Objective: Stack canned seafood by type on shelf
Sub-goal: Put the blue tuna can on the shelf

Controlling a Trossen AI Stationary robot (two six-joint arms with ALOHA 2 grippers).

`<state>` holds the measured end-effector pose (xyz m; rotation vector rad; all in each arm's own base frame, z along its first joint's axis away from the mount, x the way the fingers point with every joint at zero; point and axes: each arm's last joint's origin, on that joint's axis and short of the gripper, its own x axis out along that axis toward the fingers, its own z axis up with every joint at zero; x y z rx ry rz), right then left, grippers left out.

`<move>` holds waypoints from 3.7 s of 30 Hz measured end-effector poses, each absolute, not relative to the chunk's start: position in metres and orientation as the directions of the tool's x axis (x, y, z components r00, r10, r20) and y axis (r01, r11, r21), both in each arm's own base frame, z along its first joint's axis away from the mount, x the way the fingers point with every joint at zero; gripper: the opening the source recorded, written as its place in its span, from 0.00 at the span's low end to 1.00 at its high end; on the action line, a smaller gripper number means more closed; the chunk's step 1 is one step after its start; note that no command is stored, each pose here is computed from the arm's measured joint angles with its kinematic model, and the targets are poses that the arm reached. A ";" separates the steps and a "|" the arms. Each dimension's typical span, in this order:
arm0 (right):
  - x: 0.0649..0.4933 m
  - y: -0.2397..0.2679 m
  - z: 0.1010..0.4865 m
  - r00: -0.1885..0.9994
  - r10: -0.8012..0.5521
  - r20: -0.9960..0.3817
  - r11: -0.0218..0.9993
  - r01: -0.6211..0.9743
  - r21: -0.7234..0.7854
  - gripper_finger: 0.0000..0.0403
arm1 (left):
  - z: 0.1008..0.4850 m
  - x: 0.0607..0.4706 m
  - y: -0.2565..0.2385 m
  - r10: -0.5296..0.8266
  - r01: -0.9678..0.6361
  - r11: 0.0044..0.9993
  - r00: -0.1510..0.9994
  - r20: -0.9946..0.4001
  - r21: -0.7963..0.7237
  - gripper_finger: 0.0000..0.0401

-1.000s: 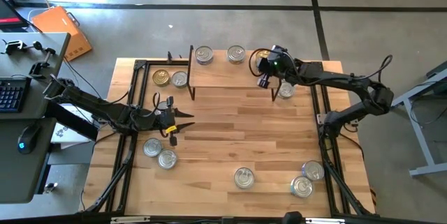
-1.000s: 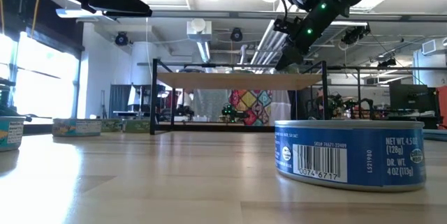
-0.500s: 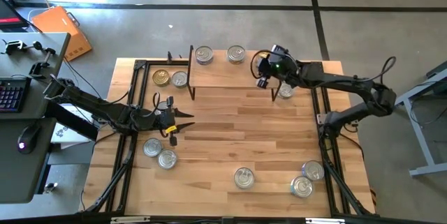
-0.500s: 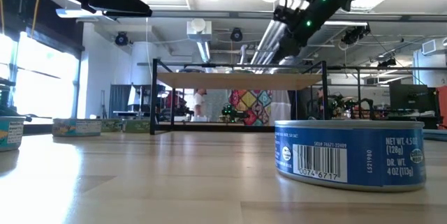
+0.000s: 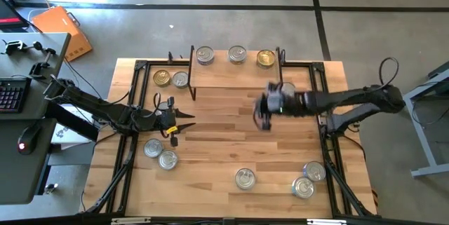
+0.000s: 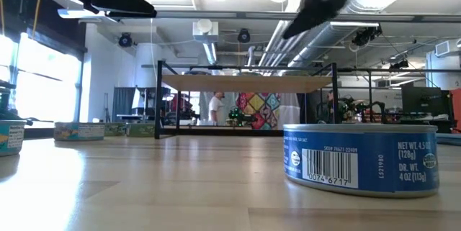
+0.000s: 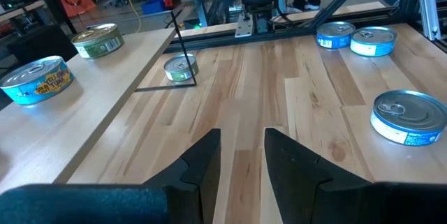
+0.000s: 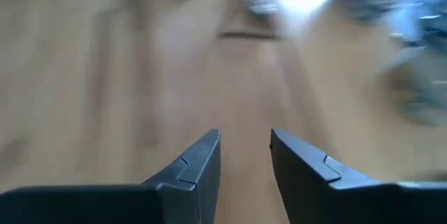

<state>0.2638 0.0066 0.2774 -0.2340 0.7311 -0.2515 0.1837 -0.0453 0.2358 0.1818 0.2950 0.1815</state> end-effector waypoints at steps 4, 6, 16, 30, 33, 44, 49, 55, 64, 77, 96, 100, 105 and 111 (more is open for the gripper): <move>0.246 0.043 0.264 0.615 -0.227 -0.755 0.970 0.075 -0.231 0.29 | 0.236 0.184 -0.045 0.204 -0.150 0.967 0.940 -0.272 0.205 0.26; 0.233 0.054 0.258 0.531 -0.222 -0.818 0.974 0.087 -0.208 0.29 | 0.236 0.184 -0.045 0.204 -0.150 0.967 0.940 -0.273 0.205 0.26; 0.184 0.047 0.246 0.104 -0.411 -0.905 0.892 0.249 -0.377 0.29 | 0.235 0.184 -0.045 0.204 -0.142 0.963 0.940 -0.274 0.227 0.26; 0.161 -0.018 0.219 0.141 -0.378 -0.915 0.869 0.394 -0.299 0.29 | 0.221 0.195 -0.049 0.211 -0.121 0.955 0.918 -0.337 0.269 0.26; 0.167 -0.030 0.216 0.148 -0.339 -0.929 0.885 0.384 -0.262 0.29 | 0.218 0.198 -0.050 0.212 -0.120 0.955 0.916 -0.339 0.271 0.26; 0.184 -0.059 0.191 0.036 -0.268 -0.963 0.912 0.332 -0.242 0.30 | 0.217 0.200 -0.050 0.213 -0.122 0.955 0.916 -0.340 0.270 0.26; 0.190 -0.047 0.192 0.044 -0.266 -0.963 0.893 0.389 -0.228 0.27 | 0.214 0.198 -0.050 0.215 -0.114 0.954 0.904 -0.369 0.276 0.26; 0.212 -0.002 0.198 0.269 -0.251 -0.930 0.919 0.369 -0.141 0.18 | 0.227 0.193 -0.060 0.166 -0.089 0.968 0.928 -0.335 0.233 0.26; 0.260 0.083 0.229 0.880 -0.208 -0.427 0.978 0.185 -0.095 0.08 | 0.291 0.178 -0.106 0.062 0.009 0.947 0.976 -0.210 0.320 0.26; 0.307 0.115 0.192 0.967 -0.193 -0.167 0.952 0.143 -0.269 0.06 | 0.335 0.153 -0.114 0.305 -0.233 0.945 0.884 -0.354 0.231 0.26; 0.324 0.107 0.166 0.977 -0.138 -0.159 0.990 0.135 -0.035 0.06 | 0.245 0.177 -0.094 0.350 -0.344 0.932 0.775 -0.526 0.113 0.26; 0.317 0.109 0.184 0.985 -0.055 -0.162 0.995 0.041 -0.092 0.06 | 0.235 0.199 -0.109 0.285 -0.173 0.949 0.833 -0.474 0.265 0.26; 0.299 0.129 0.224 0.963 -0.002 -0.269 0.988 -0.039 -0.147 0.14 | 0.219 0.227 -0.120 0.272 -0.118 0.926 0.866 -0.419 0.357 0.26; 0.282 0.177 0.242 0.856 0.038 -0.516 0.979 -0.134 -0.151 0.34 | 0.194 0.253 -0.112 0.302 -0.145 0.925 0.841 -0.448 0.351 0.26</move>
